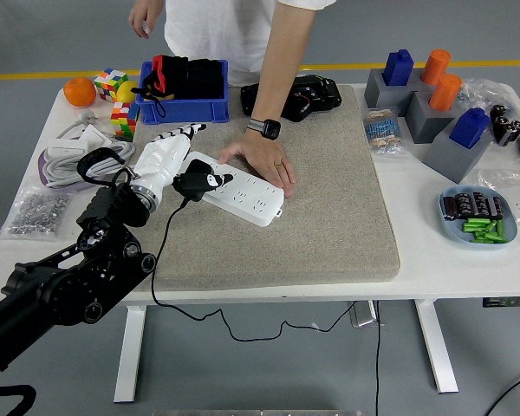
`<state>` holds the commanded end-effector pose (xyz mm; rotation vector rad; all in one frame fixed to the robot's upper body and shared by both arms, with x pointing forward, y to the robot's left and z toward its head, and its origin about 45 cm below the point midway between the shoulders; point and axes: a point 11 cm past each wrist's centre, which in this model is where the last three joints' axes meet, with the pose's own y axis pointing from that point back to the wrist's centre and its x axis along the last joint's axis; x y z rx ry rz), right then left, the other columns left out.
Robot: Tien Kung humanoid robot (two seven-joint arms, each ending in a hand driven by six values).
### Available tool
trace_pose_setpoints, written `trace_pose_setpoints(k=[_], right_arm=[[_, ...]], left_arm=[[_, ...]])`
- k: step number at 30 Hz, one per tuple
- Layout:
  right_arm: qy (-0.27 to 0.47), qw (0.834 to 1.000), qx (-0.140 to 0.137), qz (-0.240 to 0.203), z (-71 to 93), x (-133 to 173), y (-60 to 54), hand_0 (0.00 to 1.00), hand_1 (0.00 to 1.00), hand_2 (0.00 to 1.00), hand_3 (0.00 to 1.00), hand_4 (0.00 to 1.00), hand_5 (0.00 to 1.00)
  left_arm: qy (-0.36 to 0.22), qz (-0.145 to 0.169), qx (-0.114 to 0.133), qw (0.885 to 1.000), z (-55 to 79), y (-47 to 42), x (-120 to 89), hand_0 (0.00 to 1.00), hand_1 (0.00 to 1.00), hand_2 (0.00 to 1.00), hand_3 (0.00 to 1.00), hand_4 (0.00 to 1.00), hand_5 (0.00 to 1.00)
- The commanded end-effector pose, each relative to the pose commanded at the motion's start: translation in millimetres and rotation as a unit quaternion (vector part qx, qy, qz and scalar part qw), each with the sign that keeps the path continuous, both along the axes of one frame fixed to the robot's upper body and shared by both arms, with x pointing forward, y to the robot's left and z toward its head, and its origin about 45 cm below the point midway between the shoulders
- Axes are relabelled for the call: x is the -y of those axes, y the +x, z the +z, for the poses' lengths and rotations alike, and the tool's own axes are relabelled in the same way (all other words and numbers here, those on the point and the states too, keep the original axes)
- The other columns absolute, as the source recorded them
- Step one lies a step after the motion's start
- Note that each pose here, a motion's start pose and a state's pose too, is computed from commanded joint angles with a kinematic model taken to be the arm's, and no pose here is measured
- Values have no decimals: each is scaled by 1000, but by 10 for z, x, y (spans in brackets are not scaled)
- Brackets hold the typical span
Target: Press the white button,pick up the black plug,place it near the board,insert it into the board
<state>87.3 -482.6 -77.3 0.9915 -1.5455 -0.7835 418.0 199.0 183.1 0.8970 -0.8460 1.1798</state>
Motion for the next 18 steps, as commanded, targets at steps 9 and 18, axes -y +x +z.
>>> trace_pose_setpoints(k=[9, 18], right_arm=[[-1, 1000, 0, 1, 4, 6, 8, 823, 654, 654, 627, 754, 489], [-2, 1000, 2, 4, 13, 9, 36, 822, 654, 654, 628, 754, 489]], left_arm=[[24, -35, -13, 999, -103, -208, -35, 950, 957, 873, 827, 907, 523], [45, -32, -37, 998, -270, -229, -94, 950, 953, 847, 804, 886, 499]])
